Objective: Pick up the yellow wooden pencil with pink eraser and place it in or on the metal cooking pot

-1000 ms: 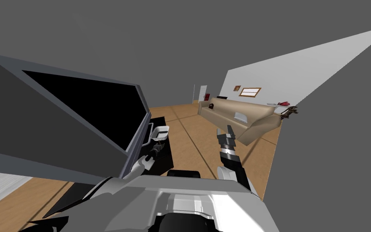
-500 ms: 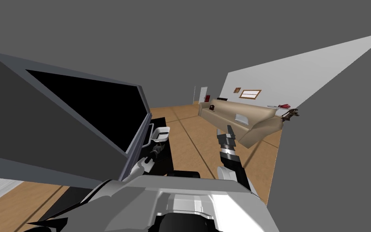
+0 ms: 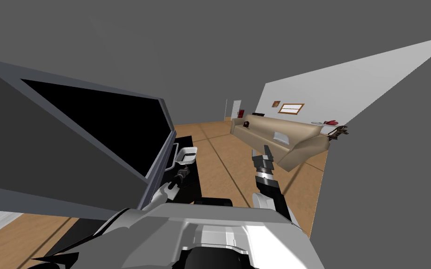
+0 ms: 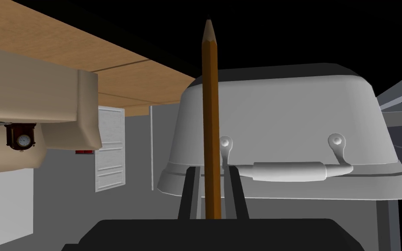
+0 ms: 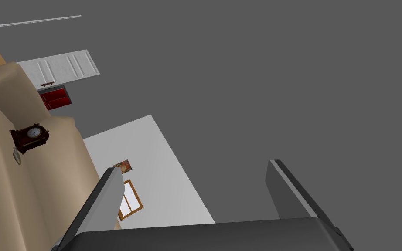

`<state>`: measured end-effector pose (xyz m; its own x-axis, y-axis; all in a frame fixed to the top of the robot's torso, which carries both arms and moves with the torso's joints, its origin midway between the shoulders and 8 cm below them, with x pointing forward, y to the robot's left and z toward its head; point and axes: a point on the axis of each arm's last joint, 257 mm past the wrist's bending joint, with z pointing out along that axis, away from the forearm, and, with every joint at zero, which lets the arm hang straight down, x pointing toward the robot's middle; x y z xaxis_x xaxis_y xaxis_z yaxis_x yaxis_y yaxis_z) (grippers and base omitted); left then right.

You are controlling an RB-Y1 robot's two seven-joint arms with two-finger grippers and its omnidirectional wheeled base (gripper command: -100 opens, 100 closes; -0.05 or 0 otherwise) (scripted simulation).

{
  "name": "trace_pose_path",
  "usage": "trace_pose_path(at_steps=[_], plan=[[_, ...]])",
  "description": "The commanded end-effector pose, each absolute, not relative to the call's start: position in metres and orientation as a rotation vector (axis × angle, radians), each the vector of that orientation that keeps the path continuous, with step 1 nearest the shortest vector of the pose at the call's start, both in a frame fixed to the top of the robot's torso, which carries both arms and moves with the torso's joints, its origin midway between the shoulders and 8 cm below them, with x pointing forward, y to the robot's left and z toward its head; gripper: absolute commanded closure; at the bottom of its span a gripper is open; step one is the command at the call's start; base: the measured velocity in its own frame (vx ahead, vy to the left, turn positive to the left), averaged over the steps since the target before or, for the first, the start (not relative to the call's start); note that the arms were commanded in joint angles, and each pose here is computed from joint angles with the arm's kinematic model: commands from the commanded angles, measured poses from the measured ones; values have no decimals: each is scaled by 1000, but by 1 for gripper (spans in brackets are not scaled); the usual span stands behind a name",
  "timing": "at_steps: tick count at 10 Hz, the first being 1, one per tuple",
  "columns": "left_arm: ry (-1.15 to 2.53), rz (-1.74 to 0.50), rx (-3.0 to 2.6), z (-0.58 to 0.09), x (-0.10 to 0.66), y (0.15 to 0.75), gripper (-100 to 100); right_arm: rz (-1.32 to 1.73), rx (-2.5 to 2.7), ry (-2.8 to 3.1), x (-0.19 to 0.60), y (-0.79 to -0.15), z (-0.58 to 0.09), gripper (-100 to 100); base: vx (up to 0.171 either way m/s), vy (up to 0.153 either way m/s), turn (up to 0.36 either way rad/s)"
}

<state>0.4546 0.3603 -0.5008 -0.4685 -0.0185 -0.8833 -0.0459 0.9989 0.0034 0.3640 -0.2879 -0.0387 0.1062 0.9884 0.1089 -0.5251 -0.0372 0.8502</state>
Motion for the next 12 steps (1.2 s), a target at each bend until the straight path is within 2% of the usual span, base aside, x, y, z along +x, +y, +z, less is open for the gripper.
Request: trace_pose_path(at_steps=[1, 2, 3, 4, 5, 8, 12], plan=[[2058, 32, -45, -501, 455, 360, 0, 1377, 908, 669, 364, -288, -39, 0, 0, 0, 0], [2056, 33, -52, -493, 467, 364, 100, 1377, 908, 669, 364, -288, -39, 0, -110, -2, -72], [2055, 34, -46, -497, 461, 363, 100, 1378, 908, 669, 364, -288, -39, 0, -69, 0, -25], [2055, 33, -48, -496, 462, 363, 0, 1377, 908, 669, 364, -288, -39, 0, -8, 0, 4], [2023, 61, -5, -479, 474, 375, 100, 1377, 908, 669, 364, -288, -39, 0, -68, -45, -114], [1998, 82, 9, -466, 481, 387, 100, 1378, 908, 669, 364, -288, -39, 0, -50, -48, -46], [1909, 143, -5, -423, 498, 434, 100, 1377, 908, 669, 364, -288, -39, 0, 59, -78, -13]])
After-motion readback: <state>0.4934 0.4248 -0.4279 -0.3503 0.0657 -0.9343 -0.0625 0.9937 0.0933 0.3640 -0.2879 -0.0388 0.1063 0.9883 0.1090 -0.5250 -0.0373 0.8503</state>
